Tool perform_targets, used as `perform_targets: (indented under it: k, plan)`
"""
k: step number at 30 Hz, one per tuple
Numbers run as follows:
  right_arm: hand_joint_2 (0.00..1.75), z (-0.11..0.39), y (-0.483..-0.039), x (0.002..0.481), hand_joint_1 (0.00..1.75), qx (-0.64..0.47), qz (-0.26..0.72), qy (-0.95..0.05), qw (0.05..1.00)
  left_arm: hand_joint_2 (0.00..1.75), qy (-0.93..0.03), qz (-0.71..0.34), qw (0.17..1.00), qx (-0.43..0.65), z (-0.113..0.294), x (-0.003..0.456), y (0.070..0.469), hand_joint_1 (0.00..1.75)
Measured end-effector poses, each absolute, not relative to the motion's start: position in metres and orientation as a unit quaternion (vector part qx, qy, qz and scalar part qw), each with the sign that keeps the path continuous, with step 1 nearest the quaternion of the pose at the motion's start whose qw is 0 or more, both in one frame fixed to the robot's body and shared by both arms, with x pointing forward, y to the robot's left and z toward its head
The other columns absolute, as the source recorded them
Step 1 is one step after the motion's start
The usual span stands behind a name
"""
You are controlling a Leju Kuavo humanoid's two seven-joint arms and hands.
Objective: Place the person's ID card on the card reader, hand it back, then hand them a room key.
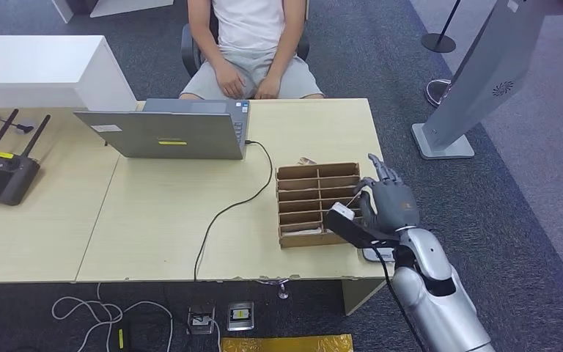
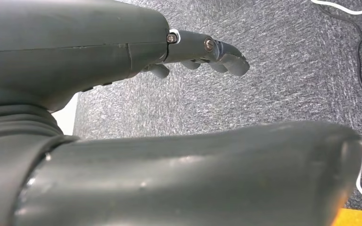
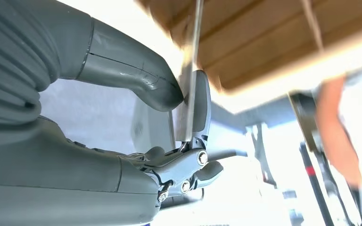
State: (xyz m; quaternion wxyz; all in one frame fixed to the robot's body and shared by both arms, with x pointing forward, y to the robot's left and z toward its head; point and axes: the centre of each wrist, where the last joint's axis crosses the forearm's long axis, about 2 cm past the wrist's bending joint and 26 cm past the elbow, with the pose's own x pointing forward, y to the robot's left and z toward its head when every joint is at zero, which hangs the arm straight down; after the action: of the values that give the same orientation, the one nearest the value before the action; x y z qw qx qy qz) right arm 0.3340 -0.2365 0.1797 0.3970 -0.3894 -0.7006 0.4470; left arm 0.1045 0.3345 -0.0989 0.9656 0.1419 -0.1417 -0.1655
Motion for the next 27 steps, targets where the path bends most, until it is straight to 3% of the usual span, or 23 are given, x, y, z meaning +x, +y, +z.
perform_targets:
  k: [27]
  plan:
    - [1.75, 0.242, -0.244, 0.362, 1.75, -0.436, 0.412, -0.739, 0.307, 0.0, -0.15, -0.194, 0.959, 0.139, -0.099, 0.105, 0.331, 0.0]
